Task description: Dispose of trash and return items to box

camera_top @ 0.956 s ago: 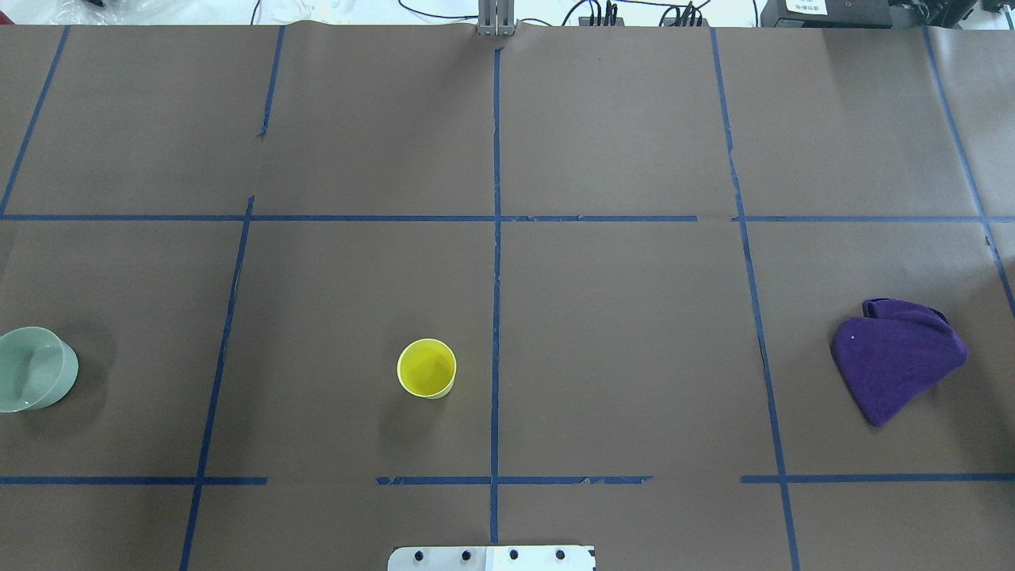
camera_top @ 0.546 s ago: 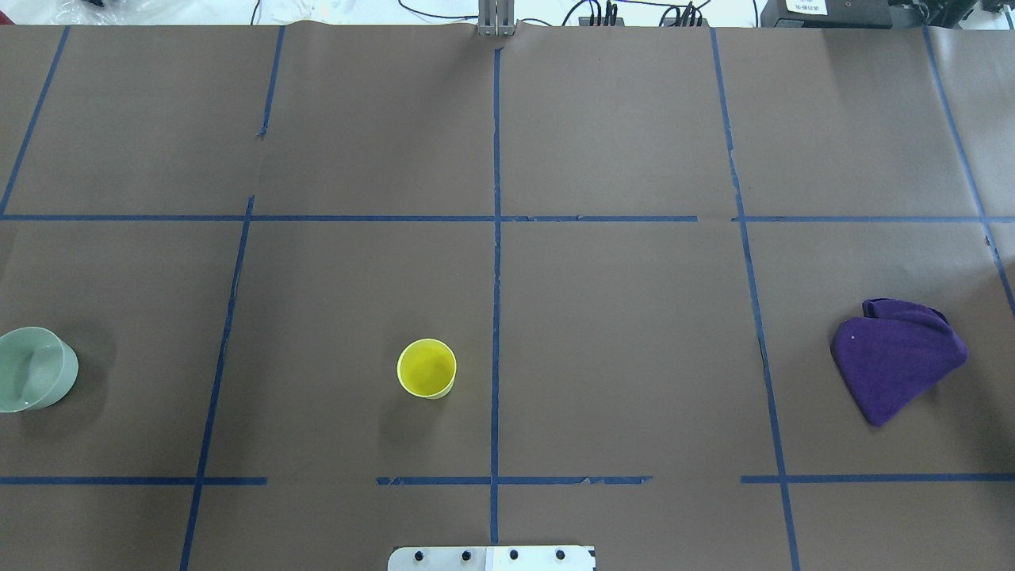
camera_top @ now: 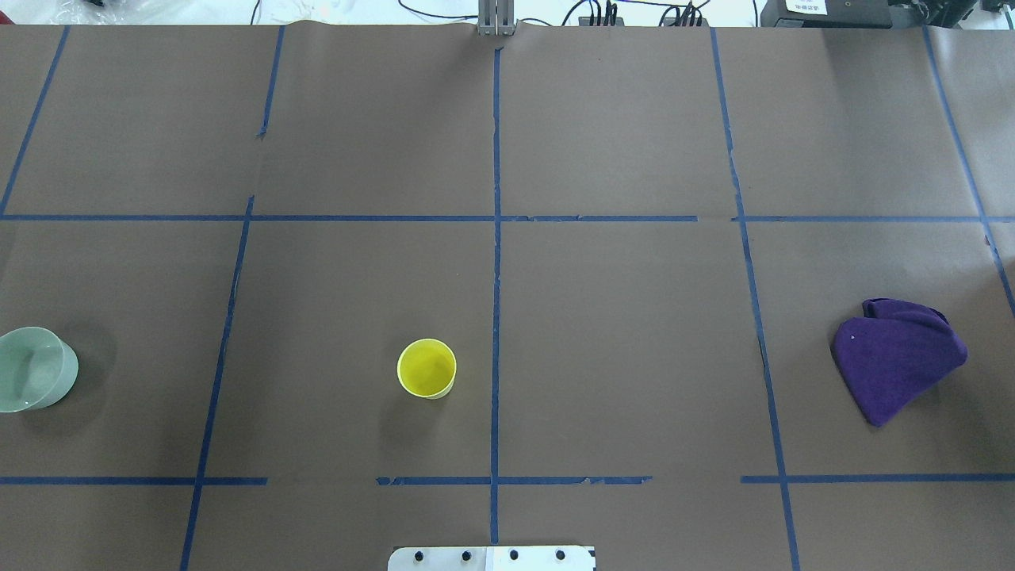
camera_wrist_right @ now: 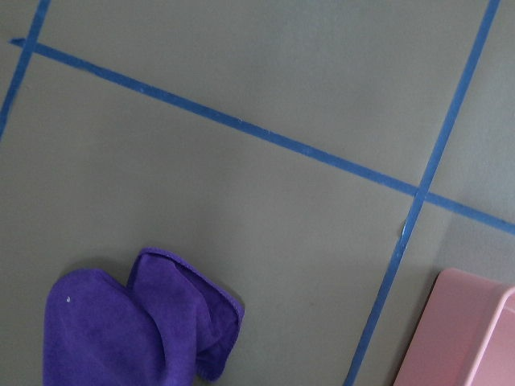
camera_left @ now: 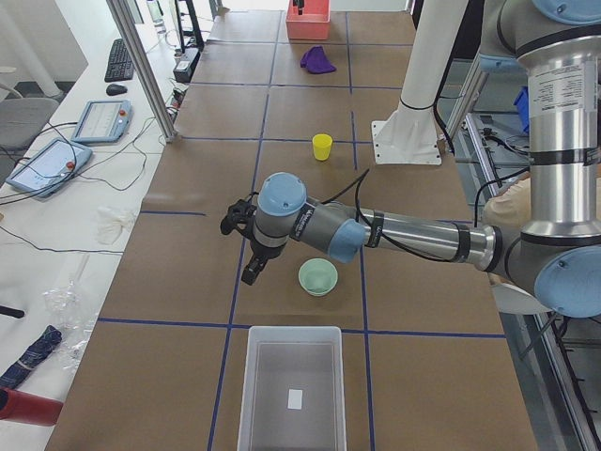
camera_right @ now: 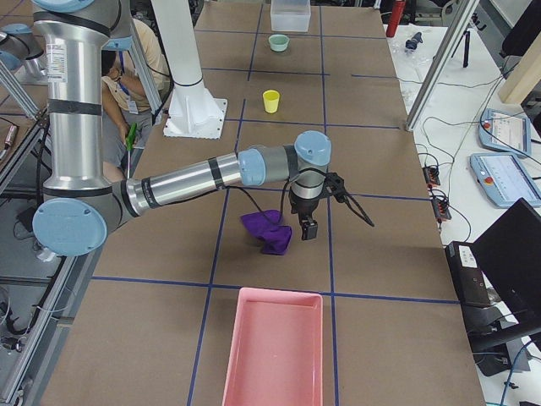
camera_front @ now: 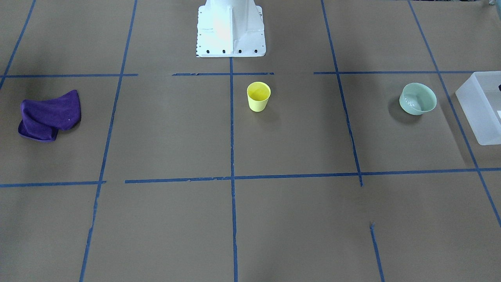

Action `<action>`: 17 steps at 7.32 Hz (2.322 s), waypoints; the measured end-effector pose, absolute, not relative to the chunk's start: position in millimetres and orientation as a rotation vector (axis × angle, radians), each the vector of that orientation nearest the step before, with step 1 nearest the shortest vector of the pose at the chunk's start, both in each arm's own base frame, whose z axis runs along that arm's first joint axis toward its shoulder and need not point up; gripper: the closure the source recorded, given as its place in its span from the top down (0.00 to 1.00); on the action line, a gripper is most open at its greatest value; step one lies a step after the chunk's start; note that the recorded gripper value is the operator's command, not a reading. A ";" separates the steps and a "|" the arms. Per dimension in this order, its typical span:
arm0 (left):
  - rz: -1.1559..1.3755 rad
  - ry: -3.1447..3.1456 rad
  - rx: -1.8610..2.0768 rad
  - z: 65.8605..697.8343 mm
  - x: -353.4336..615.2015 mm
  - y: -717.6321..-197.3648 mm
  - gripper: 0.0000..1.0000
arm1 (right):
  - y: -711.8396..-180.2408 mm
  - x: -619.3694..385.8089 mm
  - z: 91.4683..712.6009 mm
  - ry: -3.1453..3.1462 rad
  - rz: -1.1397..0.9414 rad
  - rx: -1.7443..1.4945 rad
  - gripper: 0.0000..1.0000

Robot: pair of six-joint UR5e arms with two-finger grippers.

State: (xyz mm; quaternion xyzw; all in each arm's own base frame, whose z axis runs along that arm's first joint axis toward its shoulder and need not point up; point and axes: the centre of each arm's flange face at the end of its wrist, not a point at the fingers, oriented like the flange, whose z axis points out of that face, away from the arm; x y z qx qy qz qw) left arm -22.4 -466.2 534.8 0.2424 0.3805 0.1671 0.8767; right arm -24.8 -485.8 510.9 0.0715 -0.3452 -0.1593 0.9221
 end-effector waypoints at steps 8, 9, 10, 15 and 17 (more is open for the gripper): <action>0.071 1.058 0.641 371.7 169.3 -483.8 1.00 | -498.2 -27.0 470.9 -0.767 -0.134 0.330 1.00; 0.032 1.058 0.581 351.7 206.3 -464.7 1.00 | -496.1 -26.6 473.7 -0.769 -0.135 0.334 1.00; -0.015 1.027 0.506 326.5 240.4 -447.2 0.99 | -495.1 -26.5 475.1 -0.769 -0.135 0.335 1.00; -0.316 0.942 0.122 211.8 437.4 -347.8 0.70 | -490.9 -25.8 482.3 -0.769 -0.129 0.322 1.00; -0.373 0.898 0.094 222.0 482.5 -335.3 0.67 | -490.9 -25.7 482.5 -0.769 -0.129 0.322 1.00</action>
